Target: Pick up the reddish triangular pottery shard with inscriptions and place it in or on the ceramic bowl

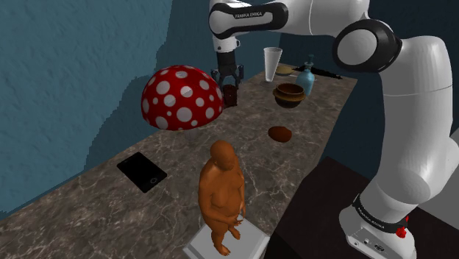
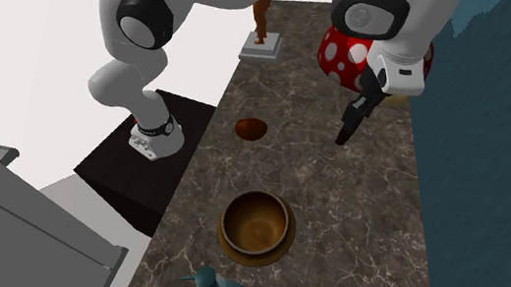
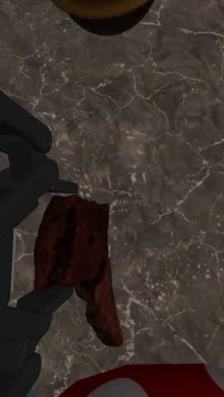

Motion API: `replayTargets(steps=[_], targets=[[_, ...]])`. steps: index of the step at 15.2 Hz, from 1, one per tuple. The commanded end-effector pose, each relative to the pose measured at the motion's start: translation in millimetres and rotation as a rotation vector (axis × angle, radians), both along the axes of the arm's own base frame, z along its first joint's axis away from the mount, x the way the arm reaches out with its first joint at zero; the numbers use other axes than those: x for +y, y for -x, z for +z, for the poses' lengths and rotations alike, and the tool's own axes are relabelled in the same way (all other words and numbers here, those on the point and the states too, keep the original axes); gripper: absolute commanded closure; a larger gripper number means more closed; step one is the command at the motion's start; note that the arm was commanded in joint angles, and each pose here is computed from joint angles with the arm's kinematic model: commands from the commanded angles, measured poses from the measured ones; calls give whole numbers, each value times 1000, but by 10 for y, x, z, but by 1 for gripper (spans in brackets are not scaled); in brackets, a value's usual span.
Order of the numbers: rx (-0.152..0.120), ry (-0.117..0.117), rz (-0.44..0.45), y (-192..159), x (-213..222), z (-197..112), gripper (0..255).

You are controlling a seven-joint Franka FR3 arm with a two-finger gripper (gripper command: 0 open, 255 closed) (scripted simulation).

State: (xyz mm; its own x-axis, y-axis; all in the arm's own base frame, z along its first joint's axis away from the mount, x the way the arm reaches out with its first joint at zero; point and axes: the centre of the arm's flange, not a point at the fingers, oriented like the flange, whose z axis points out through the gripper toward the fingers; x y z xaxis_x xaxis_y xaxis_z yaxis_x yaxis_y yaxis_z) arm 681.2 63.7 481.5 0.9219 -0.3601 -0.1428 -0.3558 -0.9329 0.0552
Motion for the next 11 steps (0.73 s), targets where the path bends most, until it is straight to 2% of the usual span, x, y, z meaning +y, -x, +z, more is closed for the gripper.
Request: replayTargets(steps=[1,9,11], targets=[[0,0,0,0,2,105,255],[0,0,0,0,2,484,255],[0,0,0,77,-251,488,255]])
